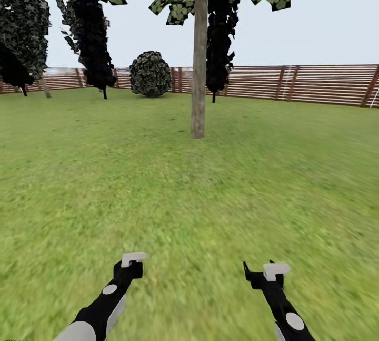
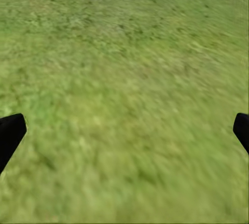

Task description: In the garden, pick up the pesticide atomizer on the floor and spray pesticide onto both trees until each tree trunk is fully covered.

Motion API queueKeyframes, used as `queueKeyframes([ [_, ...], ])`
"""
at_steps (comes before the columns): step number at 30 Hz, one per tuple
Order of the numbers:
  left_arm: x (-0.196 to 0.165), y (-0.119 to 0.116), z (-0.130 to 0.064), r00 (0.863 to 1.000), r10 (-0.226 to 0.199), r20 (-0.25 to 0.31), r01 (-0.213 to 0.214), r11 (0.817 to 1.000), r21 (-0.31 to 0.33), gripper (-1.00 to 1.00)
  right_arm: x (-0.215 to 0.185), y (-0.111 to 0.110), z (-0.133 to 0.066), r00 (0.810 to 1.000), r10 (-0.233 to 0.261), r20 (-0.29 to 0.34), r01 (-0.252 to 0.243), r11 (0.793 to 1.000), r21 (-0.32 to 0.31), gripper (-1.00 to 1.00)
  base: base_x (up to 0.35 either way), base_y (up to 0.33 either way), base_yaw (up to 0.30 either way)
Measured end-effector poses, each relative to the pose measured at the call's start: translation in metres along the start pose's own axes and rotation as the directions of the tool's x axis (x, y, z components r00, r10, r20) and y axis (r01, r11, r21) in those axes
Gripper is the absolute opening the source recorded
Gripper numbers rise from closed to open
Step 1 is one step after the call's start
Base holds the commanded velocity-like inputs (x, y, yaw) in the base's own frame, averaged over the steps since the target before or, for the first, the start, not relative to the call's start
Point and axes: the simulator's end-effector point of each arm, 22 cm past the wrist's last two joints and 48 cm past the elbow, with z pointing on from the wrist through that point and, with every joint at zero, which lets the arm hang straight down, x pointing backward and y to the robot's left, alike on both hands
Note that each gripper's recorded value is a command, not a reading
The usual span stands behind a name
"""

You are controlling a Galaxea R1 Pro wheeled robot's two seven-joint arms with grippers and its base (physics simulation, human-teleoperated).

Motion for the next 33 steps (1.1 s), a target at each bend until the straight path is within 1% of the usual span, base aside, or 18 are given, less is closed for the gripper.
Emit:
queueKeyframes([
  [18,0.0,0.0001,0.0,1.0,0.0,0.0,0.0,1.0,0.0,-1.0,-0.0002,0.0001,0.0,1.0,0.0,0.001,0.0,1.0,0.0,1.0,0.265,0.215,0.264],
  [30,0.0001,-0.0002,0.0,1.0,-0.001,0.0,0.001,1.0,0.0,-1.0,0.0005,0.0007,-0.0001,1.0,-0.002,-0.001,0.002,1.0,-0.002,1.0,0.265,0.214,0.023],
  [33,0.0,0.0001,0.0,1.0,-0.001,0.0,0.001,1.0,-0.001,-1.0,0.0071,0.0008,-0.001,1.0,-0.002,-0.015,0.002,1.0,-0.002,1.0,0.268,0.211,0.0],
])
